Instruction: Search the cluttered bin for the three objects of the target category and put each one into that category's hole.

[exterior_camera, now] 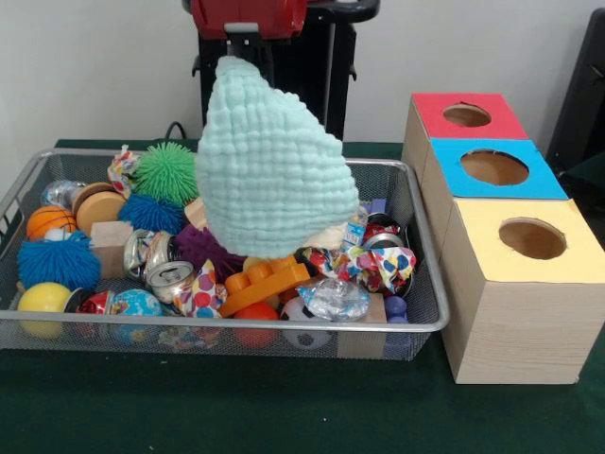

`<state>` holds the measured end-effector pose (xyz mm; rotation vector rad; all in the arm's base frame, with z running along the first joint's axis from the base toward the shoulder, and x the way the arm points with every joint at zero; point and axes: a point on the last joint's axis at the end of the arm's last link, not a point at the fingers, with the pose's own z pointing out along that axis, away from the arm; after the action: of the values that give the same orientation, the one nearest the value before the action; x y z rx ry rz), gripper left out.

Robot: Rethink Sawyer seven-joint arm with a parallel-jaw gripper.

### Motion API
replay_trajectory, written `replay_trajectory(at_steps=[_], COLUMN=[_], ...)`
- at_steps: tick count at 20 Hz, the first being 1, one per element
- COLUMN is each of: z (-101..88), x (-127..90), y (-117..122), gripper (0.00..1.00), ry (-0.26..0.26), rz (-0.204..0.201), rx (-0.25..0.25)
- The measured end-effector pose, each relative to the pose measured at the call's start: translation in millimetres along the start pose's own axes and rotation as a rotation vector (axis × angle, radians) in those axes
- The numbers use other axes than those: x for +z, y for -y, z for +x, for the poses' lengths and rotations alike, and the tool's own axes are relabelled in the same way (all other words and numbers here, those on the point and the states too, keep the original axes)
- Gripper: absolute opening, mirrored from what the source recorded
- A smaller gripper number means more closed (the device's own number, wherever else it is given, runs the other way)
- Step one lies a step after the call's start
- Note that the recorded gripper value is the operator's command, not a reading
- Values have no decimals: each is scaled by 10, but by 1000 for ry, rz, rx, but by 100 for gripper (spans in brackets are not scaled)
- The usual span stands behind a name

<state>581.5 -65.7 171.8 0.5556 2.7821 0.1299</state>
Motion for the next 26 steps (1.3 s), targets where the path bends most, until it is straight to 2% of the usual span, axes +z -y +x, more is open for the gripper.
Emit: replay_trajectory(at_steps=[9, 13, 15, 18, 20, 23, 26], z=[226, 246, 230, 146, 89, 0, 4], x=[-3, 13, -2, -87, -145, -335, -484], y=[86, 377, 614, 1168, 1436, 2170, 2705], gripper=[0, 0, 0, 0, 0, 0, 0], ry=[-41, -56, -57, -41, -31, -22, -34], rz=[3, 0, -4, -7, -7, -6, -4], rx=[9, 49, 78, 147, 178, 254, 277])
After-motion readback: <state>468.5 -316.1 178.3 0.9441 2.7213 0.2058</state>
